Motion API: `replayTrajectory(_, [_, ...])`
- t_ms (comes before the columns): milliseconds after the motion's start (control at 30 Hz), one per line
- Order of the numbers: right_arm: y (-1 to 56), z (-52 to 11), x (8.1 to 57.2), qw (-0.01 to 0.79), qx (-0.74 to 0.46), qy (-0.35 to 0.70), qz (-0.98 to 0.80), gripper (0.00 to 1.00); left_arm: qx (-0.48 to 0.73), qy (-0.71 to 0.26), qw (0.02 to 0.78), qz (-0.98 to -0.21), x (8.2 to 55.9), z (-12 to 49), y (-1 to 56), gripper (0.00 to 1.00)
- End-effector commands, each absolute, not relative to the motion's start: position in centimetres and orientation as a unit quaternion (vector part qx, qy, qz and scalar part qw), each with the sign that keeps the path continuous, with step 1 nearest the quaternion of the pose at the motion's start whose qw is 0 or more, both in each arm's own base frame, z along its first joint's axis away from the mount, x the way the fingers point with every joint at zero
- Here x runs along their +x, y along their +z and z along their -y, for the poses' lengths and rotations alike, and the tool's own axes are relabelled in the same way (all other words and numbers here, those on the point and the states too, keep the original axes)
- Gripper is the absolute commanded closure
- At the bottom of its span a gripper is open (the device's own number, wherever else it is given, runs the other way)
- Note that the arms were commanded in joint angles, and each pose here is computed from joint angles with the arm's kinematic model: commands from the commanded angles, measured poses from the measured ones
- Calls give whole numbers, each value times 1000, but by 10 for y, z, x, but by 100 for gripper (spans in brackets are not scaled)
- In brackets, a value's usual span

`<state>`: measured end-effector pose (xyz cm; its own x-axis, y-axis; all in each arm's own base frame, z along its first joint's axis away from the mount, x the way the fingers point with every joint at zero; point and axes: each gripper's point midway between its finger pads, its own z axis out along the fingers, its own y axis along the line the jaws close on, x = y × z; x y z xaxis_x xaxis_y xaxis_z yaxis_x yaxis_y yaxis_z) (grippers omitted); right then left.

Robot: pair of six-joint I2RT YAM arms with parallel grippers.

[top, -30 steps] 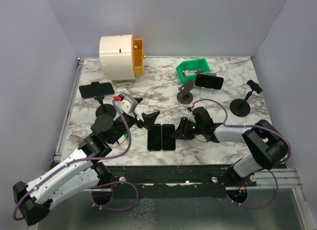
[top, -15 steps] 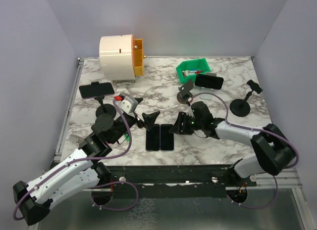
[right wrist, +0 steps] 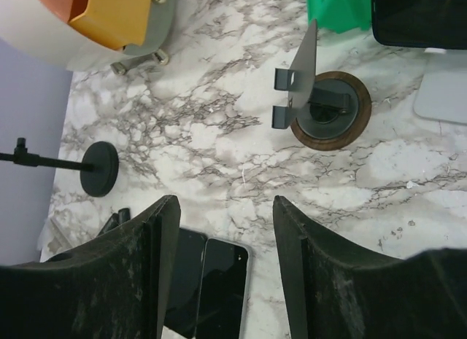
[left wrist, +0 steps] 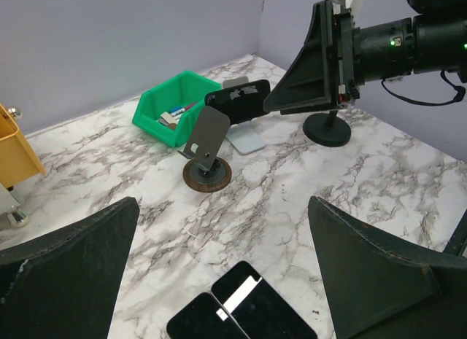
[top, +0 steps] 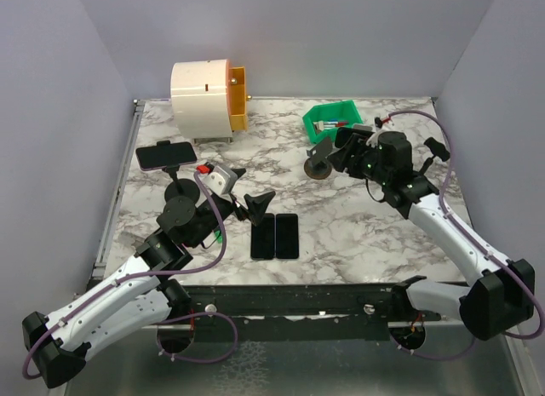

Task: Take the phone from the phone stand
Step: Pick up the phone stand at the center of the board.

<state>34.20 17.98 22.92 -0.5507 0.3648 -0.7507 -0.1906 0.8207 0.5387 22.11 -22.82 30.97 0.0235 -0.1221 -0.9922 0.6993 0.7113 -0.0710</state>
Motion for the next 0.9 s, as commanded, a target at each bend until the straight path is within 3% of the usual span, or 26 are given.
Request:
replayTrajectory(0, [208,-170,361,481,102,261,-831,42,237,-311,674,-627,216,231,309,1])
replayTrajectory(467, [187,-166,430,532,150,213,-805,43,238,-313,674,-625,215,231,310,1])
replayTrajectory(867, [161,-173,456,517,133,184,-826,48,239,-312,676,-623,215,231,311,1])
